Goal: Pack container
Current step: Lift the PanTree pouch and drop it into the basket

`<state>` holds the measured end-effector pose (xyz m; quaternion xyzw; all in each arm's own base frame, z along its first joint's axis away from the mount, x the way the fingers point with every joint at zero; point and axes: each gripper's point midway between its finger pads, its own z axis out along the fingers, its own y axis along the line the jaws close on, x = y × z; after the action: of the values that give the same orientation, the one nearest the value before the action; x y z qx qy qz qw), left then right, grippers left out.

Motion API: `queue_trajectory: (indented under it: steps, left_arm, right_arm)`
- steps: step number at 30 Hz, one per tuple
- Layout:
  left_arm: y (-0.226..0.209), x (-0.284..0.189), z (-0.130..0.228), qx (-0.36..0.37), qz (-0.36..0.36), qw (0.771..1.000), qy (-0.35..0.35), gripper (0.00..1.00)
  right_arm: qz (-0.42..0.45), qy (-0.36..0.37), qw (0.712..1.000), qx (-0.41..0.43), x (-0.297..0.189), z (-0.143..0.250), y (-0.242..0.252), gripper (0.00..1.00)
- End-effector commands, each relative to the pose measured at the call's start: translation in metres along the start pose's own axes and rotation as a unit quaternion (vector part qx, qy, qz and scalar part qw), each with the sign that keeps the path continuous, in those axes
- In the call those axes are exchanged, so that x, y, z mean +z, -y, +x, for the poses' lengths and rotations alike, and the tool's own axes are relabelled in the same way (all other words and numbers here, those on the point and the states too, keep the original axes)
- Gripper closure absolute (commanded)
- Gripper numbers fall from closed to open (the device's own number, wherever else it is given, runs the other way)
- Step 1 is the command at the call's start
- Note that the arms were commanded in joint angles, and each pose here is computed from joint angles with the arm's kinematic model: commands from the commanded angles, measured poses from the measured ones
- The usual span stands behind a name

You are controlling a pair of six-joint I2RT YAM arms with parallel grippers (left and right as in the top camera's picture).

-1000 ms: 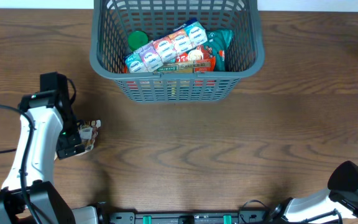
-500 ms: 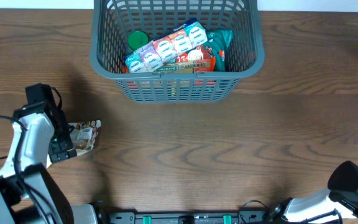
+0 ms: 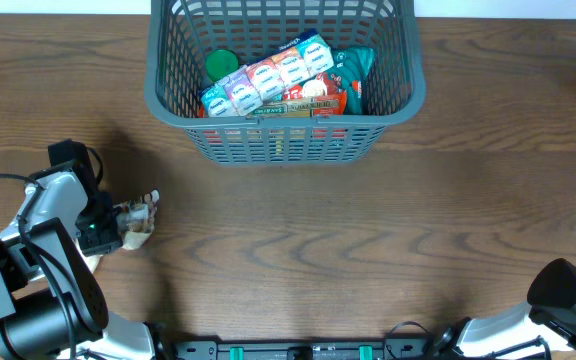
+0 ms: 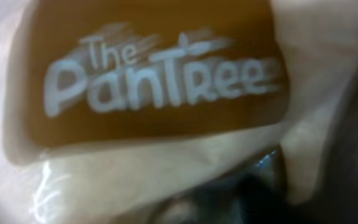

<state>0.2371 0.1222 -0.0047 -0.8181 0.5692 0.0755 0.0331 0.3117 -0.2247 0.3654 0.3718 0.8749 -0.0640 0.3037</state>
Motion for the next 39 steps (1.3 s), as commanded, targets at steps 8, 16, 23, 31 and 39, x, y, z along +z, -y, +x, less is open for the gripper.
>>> queue_trajectory:
  steps: [8,16,23,31,39]
  left_arm:
    - [0.010,-0.027,0.012,0.109,0.033,0.992,-0.048,0.94]
    - [0.070,-0.166,0.010,0.312,0.268,0.911,-0.017,0.94]
    - [0.091,-0.327,0.022,0.436,0.473,0.765,0.044,0.94]
    - [0.093,-0.460,0.075,0.613,0.580,0.473,0.252,0.94]
    - [0.095,-0.494,0.176,0.695,0.579,0.197,0.379,0.94]
  right_arm:
    - [0.000,-0.015,1.000,-0.004,0.000,0.007,0.001,0.01]
    - [0.001,-0.022,1.000,-0.013,0.000,0.010,0.002,0.01]
    - [0.000,-0.020,1.000,-0.013,0.000,0.010,0.002,0.01]
    - [0.000,-0.015,1.000,-0.013,0.000,0.007,0.001,0.01]
    - [0.000,-0.014,1.000,-0.013,0.000,0.007,0.001,0.01]
